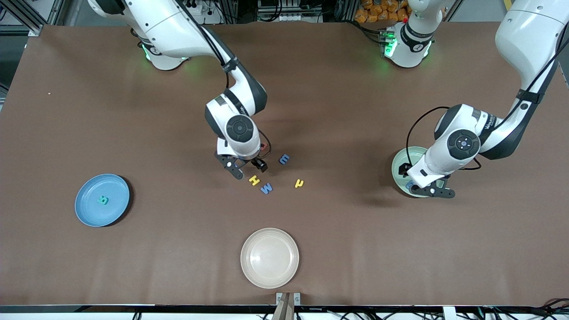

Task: Sort uppercase to blue plate, lowercase to green plate
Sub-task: 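Release the blue a on the green plate while the right gripper grasps pink Q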

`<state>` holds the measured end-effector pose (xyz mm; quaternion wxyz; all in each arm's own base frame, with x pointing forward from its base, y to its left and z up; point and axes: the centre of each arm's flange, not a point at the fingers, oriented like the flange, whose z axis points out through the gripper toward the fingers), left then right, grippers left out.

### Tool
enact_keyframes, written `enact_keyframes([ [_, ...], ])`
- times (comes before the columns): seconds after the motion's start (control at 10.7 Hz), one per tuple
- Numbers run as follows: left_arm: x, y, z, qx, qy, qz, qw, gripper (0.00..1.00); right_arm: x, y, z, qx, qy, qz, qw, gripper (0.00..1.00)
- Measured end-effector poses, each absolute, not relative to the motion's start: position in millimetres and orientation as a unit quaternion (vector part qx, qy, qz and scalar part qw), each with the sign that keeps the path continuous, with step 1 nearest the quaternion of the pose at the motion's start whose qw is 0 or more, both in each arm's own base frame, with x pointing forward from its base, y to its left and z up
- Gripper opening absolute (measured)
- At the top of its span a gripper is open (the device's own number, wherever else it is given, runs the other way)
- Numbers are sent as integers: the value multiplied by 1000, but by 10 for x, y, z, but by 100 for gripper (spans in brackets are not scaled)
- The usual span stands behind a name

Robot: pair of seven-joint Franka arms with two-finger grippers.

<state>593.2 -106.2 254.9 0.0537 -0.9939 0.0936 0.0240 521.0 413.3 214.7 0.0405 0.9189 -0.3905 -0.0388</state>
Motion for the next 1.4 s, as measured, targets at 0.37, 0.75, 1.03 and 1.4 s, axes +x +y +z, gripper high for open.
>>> enact_keyframes([
  [0.37, 5934, -1070, 2588, -994, 94, 22, 56, 98, 4939, 4169, 1974, 921, -387, -28, 25, 100],
  [0.75, 5935, -1267, 2702, -993, 108, 11, 49, 100, 4629, 4304, 1992, 920, -390, -21, 13, 100],
  [1.03, 5983, -1433, 2872, -992, 116, -5, 41, 100, 4488, 4314, 1871, 921, -389, -18, 11, 100],
  [1.4, 6071, -1499, 3062, -993, 113, -16, 37, 99, 4477, 4308, 1859, 921, -389, -19, 11, 70],
])
